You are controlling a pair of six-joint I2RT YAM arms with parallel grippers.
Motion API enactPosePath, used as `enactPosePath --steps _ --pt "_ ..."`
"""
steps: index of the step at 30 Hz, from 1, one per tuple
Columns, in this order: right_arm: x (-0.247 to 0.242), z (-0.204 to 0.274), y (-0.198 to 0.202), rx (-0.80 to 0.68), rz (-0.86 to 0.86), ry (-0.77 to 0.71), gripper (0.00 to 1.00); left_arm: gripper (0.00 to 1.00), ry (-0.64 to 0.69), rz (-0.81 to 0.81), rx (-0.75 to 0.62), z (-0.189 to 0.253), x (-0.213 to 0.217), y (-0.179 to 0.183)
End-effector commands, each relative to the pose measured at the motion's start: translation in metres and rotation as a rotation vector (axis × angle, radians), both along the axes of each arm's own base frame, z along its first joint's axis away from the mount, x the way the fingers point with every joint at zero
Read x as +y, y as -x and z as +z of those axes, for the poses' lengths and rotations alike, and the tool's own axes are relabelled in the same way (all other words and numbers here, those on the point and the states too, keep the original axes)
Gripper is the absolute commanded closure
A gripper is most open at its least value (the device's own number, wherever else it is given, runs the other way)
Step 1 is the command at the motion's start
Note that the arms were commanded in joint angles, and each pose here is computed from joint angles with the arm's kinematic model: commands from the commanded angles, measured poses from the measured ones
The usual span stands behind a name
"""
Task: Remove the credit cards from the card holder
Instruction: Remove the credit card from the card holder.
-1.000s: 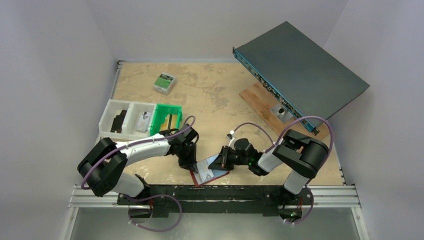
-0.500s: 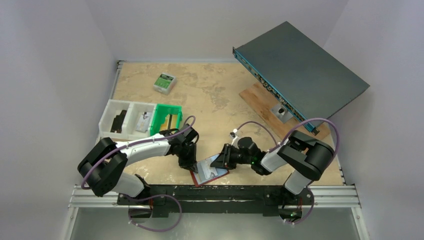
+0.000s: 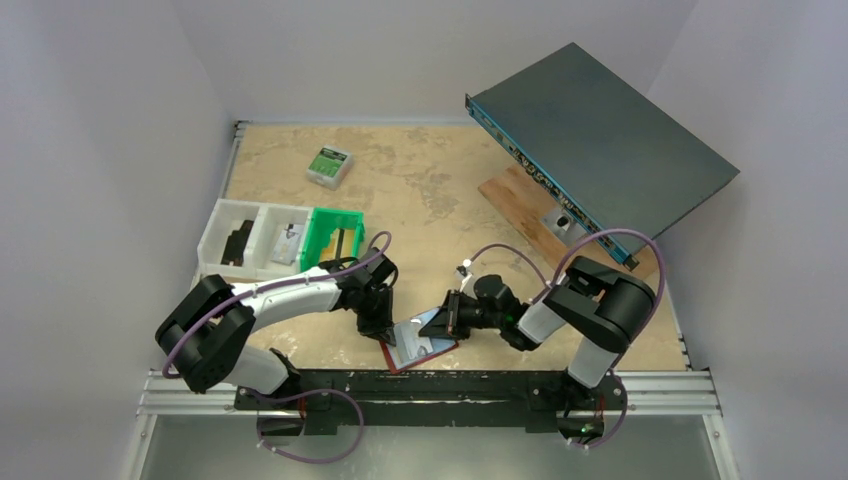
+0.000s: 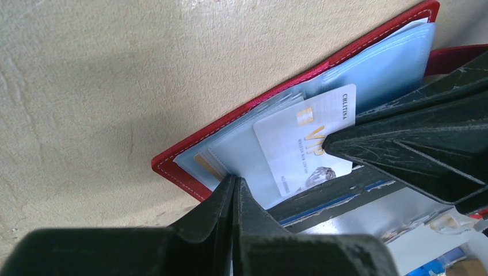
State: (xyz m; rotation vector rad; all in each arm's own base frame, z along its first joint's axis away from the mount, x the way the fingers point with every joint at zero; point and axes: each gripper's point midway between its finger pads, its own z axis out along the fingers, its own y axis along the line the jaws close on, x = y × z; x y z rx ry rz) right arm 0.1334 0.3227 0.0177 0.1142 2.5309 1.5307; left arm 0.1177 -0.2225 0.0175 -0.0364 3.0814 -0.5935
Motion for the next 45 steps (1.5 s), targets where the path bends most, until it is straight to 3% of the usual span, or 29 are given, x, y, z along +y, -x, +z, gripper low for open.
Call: enactPosePath --steps 1,17,25,29,35,39,45 --pt "-0.014 -0.009 -0.004 -0.017 -0.039 0.079 1.0 1.0 -0.181 -0.017 -0.023 -0.027 0.037 0.003" --pt "-0.037 0.025 -0.028 -0.138 -0.116 0.154 1.0 1.0 -0.145 -0.014 -0.043 -0.018 0.028 -0.003" --pt "-0.032 0.063 -0.039 -0.188 -0.135 0.12 1.0 1.0 -0.035 -0.013 -0.154 0.042 0.003 -0.027" --pt "-0.029 0.083 -0.045 -0.213 -0.151 0.102 1.0 0.77 0.041 0.003 -0.22 0.08 -0.002 -0.036" --pt "-0.027 0.116 -0.054 -0.232 -0.171 0.02 1.0 0.57 0.285 0.046 -0.252 0.119 -0.008 -0.042" --pt "-0.021 0.146 -0.058 -0.237 -0.166 -0.101 1.0 0.48 0.457 0.058 -0.266 0.142 -0.013 -0.043" --pt "-0.005 0.175 -0.055 -0.21 -0.119 -0.26 1.0 0.47 0.64 0.042 -0.257 0.164 -0.029 -0.044"
